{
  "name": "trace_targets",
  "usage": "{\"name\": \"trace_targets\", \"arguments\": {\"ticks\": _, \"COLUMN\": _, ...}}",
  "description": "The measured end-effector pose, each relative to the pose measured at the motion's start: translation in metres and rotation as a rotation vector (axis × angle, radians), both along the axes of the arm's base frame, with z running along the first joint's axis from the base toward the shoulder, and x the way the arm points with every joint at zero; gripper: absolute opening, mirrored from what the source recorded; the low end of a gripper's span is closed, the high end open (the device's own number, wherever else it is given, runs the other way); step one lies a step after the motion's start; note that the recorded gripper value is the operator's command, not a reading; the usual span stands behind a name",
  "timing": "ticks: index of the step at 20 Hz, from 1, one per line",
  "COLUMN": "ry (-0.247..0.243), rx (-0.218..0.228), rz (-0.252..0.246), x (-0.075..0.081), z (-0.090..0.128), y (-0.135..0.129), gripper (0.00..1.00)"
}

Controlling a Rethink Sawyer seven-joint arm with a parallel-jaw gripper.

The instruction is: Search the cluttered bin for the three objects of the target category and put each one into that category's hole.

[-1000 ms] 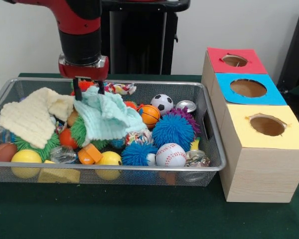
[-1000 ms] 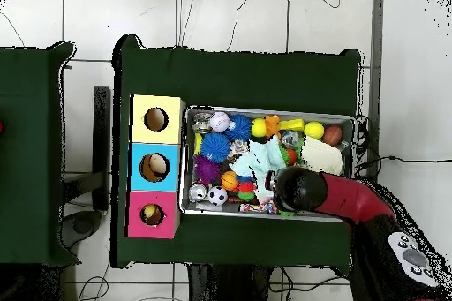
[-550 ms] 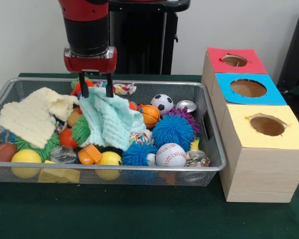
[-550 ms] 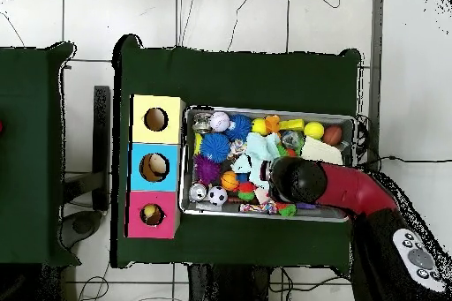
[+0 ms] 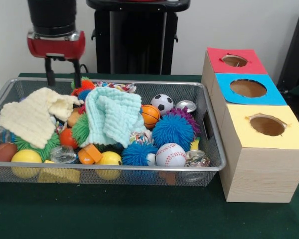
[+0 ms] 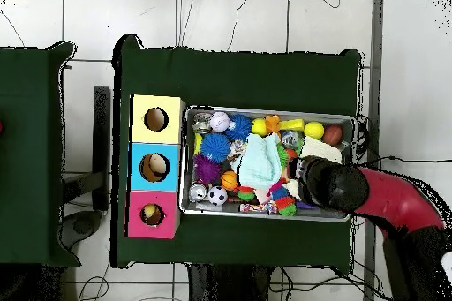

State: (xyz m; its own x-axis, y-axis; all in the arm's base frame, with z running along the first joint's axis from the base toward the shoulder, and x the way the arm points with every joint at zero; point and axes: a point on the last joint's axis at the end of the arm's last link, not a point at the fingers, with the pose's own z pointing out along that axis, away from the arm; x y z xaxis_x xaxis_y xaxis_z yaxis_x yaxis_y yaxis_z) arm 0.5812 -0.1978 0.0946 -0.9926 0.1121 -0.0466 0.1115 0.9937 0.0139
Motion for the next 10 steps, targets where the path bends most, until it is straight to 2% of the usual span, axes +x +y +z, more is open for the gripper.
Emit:
{"name": "trace_targets", "arguments": {"ticks": 4, "ry": 0.005, "rx": -0.022, "rz": -0.008, "x": -0.021, "z": -0.009, "y": -0.039, "gripper": 1.00}}
{"name": "trace_targets", "arguments": {"ticks": 7, "ry": 0.022, "rx": -0.038, "rz": -0.001, "x": -0.038, "z": -0.020, "y": -0.058, "gripper": 1.00}}
{"name": "trace_targets", "arguments": {"ticks": 10, "ry": 0.052, "rx": -0.056, "rz": 0.038, "x": -0.059, "z": -0.040, "y": -0.069, "gripper": 1.00}}
